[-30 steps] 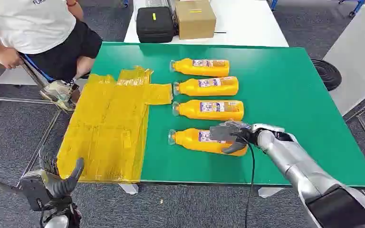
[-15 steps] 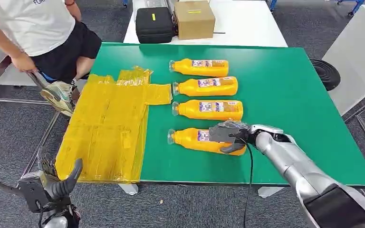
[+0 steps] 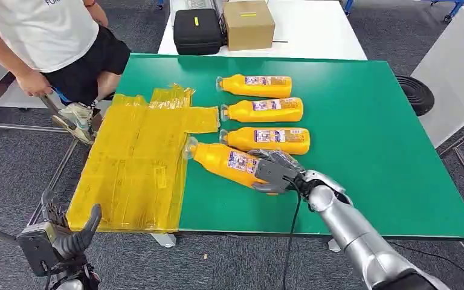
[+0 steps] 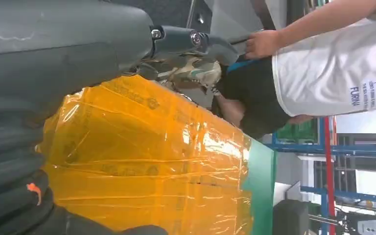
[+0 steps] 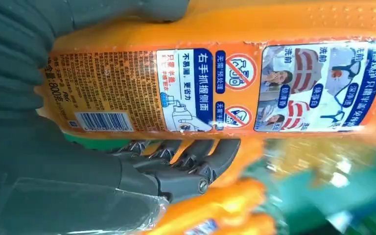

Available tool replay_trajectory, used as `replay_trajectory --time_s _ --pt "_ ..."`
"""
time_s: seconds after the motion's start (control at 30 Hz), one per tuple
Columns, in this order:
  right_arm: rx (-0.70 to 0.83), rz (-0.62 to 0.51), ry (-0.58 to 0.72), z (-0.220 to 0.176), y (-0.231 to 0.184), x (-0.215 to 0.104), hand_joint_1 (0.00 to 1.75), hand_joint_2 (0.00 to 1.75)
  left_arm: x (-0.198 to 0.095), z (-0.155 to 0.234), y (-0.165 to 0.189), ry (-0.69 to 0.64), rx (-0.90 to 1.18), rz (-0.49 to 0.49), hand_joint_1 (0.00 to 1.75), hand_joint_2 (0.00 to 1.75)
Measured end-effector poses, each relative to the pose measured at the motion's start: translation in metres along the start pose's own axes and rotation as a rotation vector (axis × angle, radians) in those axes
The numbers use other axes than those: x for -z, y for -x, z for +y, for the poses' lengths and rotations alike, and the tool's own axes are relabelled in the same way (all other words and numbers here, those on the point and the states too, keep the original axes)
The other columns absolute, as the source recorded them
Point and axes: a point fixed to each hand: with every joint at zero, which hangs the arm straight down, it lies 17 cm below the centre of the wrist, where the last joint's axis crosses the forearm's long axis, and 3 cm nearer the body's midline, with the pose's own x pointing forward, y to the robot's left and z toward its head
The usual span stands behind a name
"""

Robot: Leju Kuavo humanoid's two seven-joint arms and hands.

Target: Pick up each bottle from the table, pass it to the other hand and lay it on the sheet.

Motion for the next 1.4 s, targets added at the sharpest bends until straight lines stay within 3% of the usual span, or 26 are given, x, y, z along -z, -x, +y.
replay_trajectory --time_s 0.33,0.83,1.0,1.23,1.4 --pt "0.103 -0.218 0.17 -0.009 -0.06 -0.012 1.75 1.75 -0.002 -0.006 -0.002 0.014 -0.016 -0.006 0.0 1.75" --pt "0.094 -0.283 0.267 -0.023 -0.083 -0.017 1.75 1.75 -0.005 -0.018 -0.002 0.06 -0.089 0.011 0.0 1.75" --pt "0.111 -0.363 0.292 -0.016 -0.106 -0.015 1.75 1.75 -0.015 -0.086 -0.022 0.367 -0.336 0.018 0.0 1.75" --pt "0.245 -0.441 0.199 0.025 -0.127 0.01 1.75 1.75 -0.034 -0.193 -0.071 0.831 -0.547 -0.042 0.0 1.75" --pt "0.289 -0.432 0.148 0.05 -0.127 0.02 1.75 1.75 -0.045 -0.231 -0.085 1.003 -0.593 -0.035 0.0 1.75"
